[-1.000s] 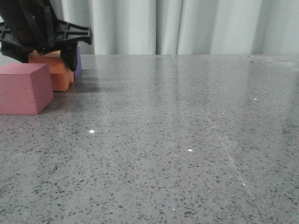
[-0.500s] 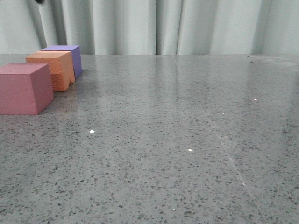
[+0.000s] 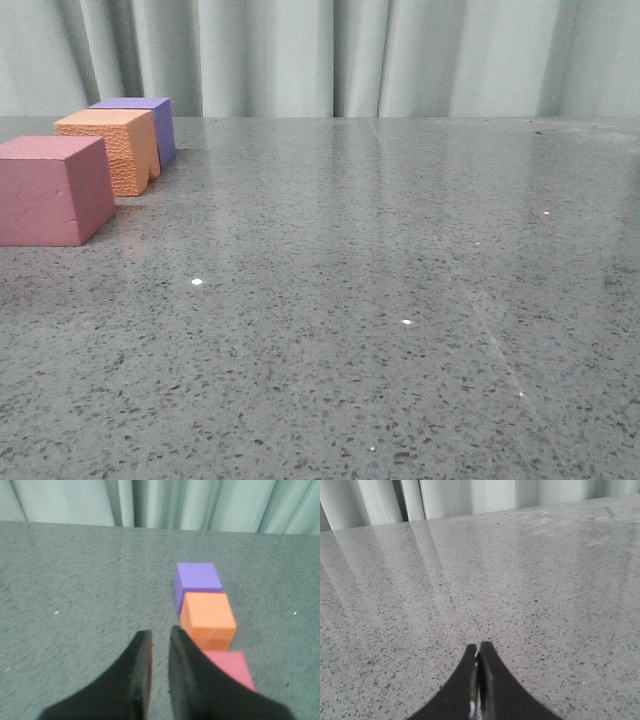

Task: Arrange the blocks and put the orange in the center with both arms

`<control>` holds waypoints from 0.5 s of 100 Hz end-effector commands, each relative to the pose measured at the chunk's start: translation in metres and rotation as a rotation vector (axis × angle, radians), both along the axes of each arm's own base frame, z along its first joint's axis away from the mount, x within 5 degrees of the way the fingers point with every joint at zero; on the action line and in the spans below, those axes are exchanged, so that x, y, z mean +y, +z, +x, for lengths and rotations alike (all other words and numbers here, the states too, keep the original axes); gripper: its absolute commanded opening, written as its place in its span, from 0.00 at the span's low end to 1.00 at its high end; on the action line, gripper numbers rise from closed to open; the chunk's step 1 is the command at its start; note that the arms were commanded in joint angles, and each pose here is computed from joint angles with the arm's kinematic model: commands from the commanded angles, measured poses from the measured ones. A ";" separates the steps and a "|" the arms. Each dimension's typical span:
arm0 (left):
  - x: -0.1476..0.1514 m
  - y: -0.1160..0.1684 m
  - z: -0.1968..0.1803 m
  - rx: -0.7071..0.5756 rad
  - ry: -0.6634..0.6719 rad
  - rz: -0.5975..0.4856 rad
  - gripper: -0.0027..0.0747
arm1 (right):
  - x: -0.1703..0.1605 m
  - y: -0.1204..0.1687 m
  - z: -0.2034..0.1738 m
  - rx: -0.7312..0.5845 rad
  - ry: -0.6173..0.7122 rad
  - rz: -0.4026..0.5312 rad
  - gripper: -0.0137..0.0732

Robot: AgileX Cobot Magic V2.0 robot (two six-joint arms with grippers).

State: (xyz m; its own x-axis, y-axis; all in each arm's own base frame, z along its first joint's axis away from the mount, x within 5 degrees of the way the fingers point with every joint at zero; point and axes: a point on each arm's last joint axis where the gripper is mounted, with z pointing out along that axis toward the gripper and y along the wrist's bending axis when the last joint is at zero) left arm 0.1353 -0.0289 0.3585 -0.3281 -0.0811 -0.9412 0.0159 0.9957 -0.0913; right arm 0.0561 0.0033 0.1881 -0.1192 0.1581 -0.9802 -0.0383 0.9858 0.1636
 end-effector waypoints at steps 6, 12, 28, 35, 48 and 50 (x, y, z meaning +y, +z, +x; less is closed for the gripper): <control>0.012 -0.006 -0.025 -0.118 -0.030 0.022 0.01 | -0.001 0.013 -0.001 -0.118 -0.008 -0.004 0.08; 0.016 -0.013 -0.033 -0.128 -0.030 0.018 0.01 | -0.001 0.013 -0.001 -0.118 -0.008 -0.004 0.08; 0.021 -0.022 -0.043 -0.139 -0.027 0.009 0.01 | -0.001 0.013 -0.001 -0.118 -0.008 -0.004 0.08; 0.021 -0.023 -0.043 -0.137 -0.026 0.010 0.01 | -0.001 0.013 -0.001 -0.118 -0.008 -0.004 0.08; 0.021 -0.023 -0.043 -0.137 -0.026 0.010 0.01 | -0.001 0.013 -0.001 -0.118 -0.008 -0.004 0.08; 0.021 -0.023 -0.043 -0.137 -0.026 0.010 0.01 | -0.001 0.013 -0.001 -0.118 -0.008 -0.004 0.08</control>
State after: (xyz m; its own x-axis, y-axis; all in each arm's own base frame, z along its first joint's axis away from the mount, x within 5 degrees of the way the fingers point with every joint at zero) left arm 0.0917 -0.0056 0.3224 -0.2670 -0.0781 -0.9605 0.0172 0.9962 -0.0858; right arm 0.0561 0.0034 0.1881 -0.1193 0.1593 -0.9800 -0.0384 0.9856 0.1648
